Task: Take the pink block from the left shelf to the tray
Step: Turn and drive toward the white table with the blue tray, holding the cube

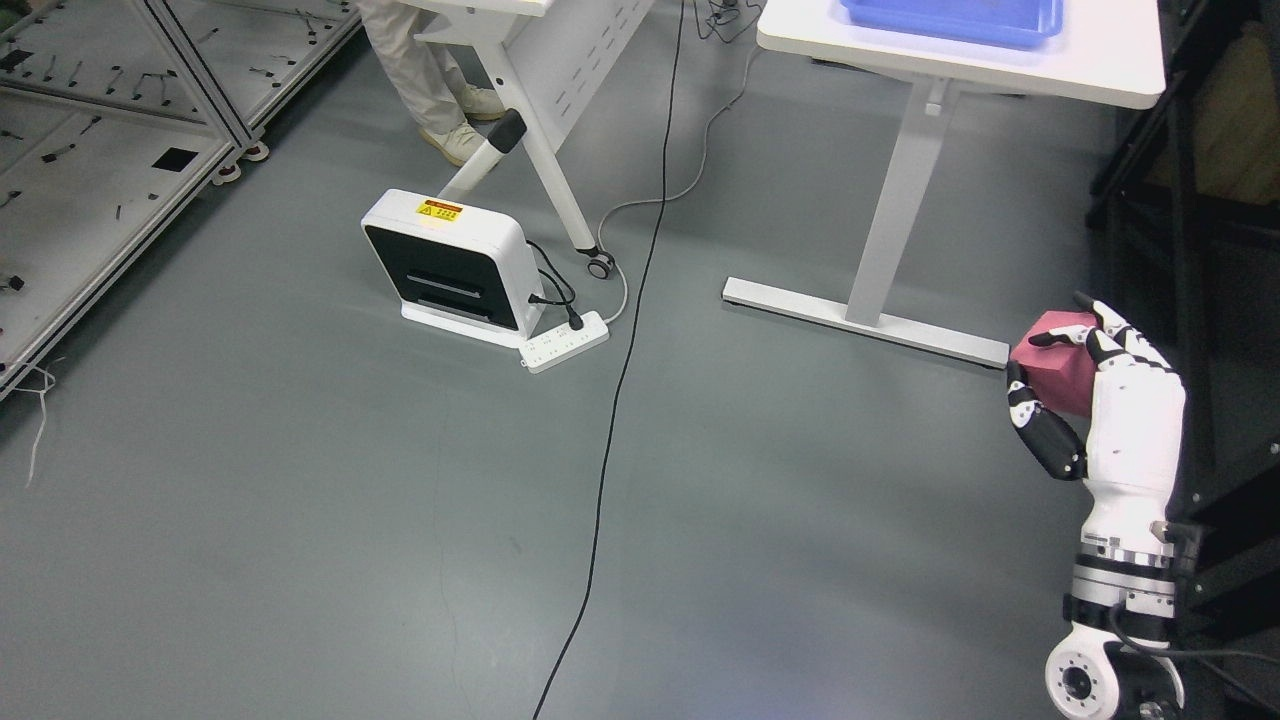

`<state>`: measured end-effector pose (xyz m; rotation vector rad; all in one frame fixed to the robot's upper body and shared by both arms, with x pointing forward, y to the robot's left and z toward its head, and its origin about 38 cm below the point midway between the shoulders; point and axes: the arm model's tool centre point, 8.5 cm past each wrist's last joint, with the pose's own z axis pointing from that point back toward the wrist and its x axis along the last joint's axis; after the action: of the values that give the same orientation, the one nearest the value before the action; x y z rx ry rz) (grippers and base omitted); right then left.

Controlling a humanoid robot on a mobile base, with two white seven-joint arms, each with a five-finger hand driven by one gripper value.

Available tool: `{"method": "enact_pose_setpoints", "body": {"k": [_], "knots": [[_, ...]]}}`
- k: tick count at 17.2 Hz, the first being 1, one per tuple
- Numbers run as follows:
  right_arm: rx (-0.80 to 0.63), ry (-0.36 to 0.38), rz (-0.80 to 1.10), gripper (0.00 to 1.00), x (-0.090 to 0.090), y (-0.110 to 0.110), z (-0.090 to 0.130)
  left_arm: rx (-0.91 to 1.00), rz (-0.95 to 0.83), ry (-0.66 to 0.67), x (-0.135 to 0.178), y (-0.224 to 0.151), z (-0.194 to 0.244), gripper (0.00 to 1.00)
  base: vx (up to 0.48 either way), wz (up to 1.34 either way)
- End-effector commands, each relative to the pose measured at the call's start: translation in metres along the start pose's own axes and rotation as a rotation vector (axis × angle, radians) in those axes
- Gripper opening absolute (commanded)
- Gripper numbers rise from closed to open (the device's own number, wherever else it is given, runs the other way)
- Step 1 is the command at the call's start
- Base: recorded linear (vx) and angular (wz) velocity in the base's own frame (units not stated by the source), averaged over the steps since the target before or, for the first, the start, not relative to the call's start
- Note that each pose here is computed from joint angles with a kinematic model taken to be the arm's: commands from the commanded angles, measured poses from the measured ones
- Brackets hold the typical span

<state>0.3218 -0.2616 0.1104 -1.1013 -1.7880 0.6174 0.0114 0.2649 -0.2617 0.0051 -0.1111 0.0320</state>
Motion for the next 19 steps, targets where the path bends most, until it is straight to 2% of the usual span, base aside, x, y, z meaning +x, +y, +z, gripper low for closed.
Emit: {"method": "enact_pose_setpoints", "body": {"k": [1,7,19], "knots": [[0.018,-0.017,-0.019,0.02,0.0067,0.0057,0.0058,0.016,-0.007,-0.042,0.0216,0.0108,-0.0009,1.00,0.224,0.28],[0.022,-0.014,-0.016,0.02,0.0050,0.0055,0.0080,0.016,-0.007,-0.042,0.0216,0.0108,-0.0009,1.00,0.313,0.04],[0.013,-0.021,-0.012,0.02,0.0049,0.0034,0.0036,0.016,-0.007,-0.043,0.0225,0.0107,-0.0010,1.00,0.429,-0.22]]}}
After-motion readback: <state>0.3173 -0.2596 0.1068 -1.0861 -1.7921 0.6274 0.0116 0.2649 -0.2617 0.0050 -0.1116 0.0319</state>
